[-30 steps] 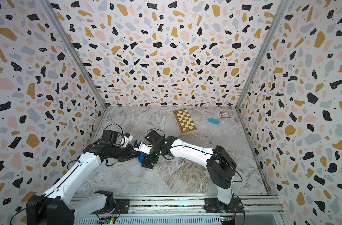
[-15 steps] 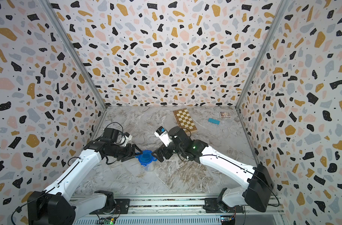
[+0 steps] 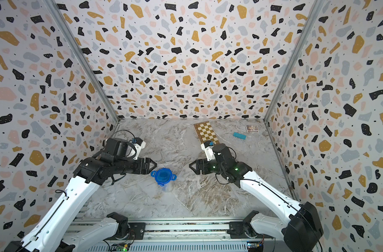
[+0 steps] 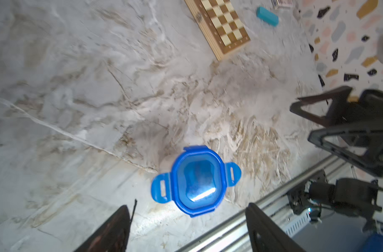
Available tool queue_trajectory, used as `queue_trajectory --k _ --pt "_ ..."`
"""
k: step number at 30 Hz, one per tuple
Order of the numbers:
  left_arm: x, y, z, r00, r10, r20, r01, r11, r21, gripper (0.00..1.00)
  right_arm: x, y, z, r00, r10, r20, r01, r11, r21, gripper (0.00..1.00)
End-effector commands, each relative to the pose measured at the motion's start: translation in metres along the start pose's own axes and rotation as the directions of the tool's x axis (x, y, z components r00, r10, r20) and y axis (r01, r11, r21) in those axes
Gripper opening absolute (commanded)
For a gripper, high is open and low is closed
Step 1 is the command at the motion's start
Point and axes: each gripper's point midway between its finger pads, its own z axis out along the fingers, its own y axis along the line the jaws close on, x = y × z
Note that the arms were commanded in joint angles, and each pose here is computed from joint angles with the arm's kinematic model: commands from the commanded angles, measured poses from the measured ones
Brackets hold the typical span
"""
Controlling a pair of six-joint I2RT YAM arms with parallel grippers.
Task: Pack away toiletry kits
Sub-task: Close the fastener on the container.
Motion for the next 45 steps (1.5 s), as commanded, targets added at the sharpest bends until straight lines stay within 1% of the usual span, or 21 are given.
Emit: queue_trajectory --k 1,4,6,9,14,18,23,28,32,40,45 --pt "0.023 -0.001 0.013 0.994 -0.03 -0.106 0.024 0.998 -0.059 0.99 0.009 0.013 -0.002 0.996 0.077 -0.045 -0.082 0.99 -0.113 0.88" --pt "0.026 -0.01 0.022 0.992 0.025 -0.123 -0.041 0.991 -0.126 0.99 0.014 0.01 -0.001 0.997 0.054 -0.056 -0.06 0.991 -0.119 0.91" --pt "0.025 -0.013 0.03 0.989 0.037 -0.141 -0.061 0.984 -0.168 0.99 0.015 0.011 -0.001 0.998 0.042 -0.054 -0.049 0.99 -0.134 0.92" --pt "0.026 -0.009 0.041 0.985 0.033 -0.171 -0.077 0.962 -0.261 0.99 0.015 0.008 -0.001 0.998 0.051 -0.039 -0.056 0.988 -0.142 0.93" --pt "0.028 -0.002 0.052 0.977 0.007 -0.214 -0.082 0.934 -0.347 0.99 0.011 0.005 -0.005 0.998 0.053 -0.02 -0.056 0.987 -0.151 0.94" --pt "0.029 -0.011 0.06 0.976 0.009 -0.216 -0.083 0.939 -0.334 0.99 0.006 0.0 -0.011 0.999 0.051 -0.007 -0.051 0.987 -0.155 0.95" --pt "0.031 -0.017 0.069 0.972 0.015 -0.237 -0.098 0.933 -0.345 0.99 0.005 -0.006 -0.015 0.999 0.052 -0.005 -0.053 0.985 -0.164 0.95" --pt "0.033 -0.016 0.074 0.97 -0.007 -0.242 -0.081 0.932 -0.353 0.99 0.007 -0.006 -0.014 0.999 0.05 -0.012 -0.051 0.984 -0.172 0.95" --pt "0.038 -0.019 0.081 0.964 -0.013 -0.267 -0.083 0.935 -0.345 0.99 0.006 -0.005 -0.015 0.999 0.047 -0.014 -0.048 0.982 -0.181 0.95" --pt "0.046 -0.016 0.09 0.954 -0.028 -0.298 -0.088 0.926 -0.368 0.99 0.005 -0.005 -0.018 0.999 0.046 -0.013 -0.048 0.98 -0.192 0.95" --pt "0.057 -0.014 0.095 0.948 -0.051 -0.315 -0.073 0.926 -0.37 0.99 0.004 -0.006 -0.018 0.999 0.048 -0.014 -0.05 0.979 -0.197 0.95"
